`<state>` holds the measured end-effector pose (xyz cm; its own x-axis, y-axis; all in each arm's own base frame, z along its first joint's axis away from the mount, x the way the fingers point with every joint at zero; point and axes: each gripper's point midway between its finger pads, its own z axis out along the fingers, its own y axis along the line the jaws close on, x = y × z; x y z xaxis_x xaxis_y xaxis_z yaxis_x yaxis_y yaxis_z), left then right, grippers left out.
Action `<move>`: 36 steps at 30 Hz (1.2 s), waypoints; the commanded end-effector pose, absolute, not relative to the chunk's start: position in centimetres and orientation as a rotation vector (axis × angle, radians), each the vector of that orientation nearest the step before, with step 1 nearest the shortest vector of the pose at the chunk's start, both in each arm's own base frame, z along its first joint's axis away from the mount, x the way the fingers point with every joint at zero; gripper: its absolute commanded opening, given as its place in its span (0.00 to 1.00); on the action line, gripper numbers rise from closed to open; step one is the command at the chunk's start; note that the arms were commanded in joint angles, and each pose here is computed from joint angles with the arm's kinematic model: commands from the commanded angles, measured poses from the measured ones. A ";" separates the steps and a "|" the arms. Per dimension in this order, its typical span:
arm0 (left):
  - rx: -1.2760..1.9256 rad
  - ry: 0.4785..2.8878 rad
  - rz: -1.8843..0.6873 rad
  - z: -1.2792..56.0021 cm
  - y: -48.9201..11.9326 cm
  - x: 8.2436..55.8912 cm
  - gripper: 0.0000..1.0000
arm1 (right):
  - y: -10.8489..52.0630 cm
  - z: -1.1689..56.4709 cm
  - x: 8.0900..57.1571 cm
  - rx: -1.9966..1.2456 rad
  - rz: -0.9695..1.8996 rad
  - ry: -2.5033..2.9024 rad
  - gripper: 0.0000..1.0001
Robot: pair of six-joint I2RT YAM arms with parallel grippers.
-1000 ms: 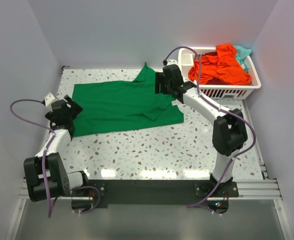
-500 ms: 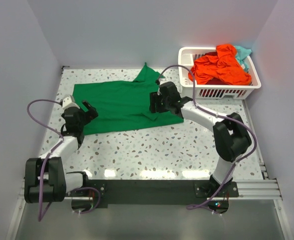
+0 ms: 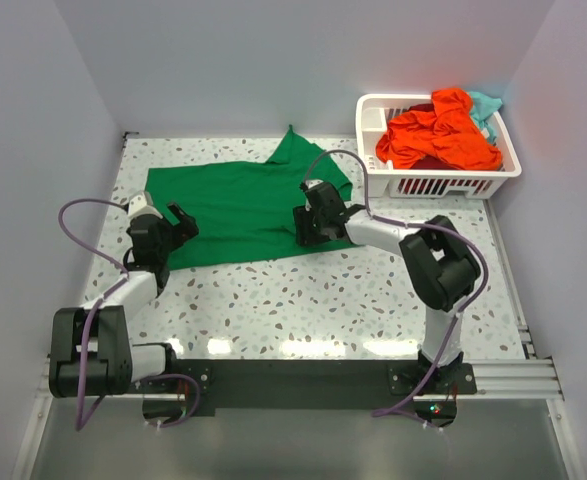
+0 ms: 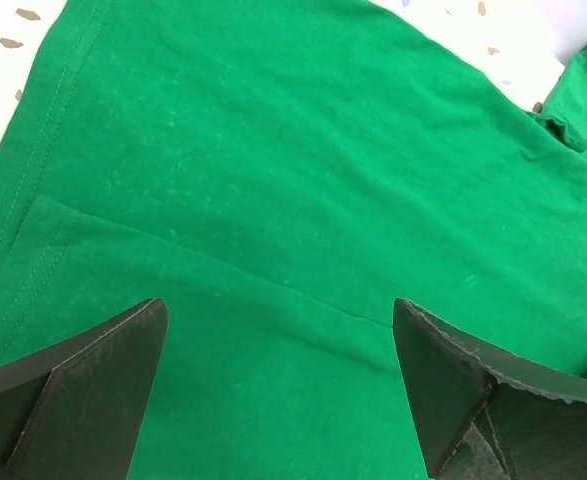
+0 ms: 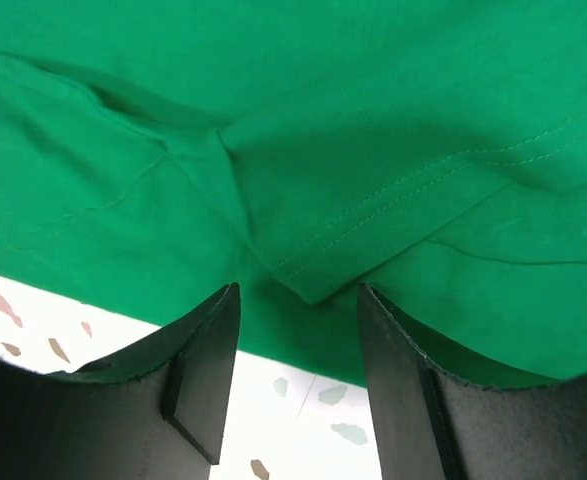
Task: Fold and stack the t-shirts
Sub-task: Fold the tshirt
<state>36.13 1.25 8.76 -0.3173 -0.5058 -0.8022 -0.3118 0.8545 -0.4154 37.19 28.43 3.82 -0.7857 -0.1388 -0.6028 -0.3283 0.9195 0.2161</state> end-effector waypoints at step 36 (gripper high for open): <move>-0.572 1.898 -0.293 8.6 0.3 37.1 1.00 | 33.5 9.5 46.6 -0.440 0.273 2.323 0.26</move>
<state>36.43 0.43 7.74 -0.3412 -0.5111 -0.7889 -0.2790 0.8565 -0.4343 46.09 33.03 8.76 -0.6827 -0.1895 -0.7056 -0.3643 0.9255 0.1039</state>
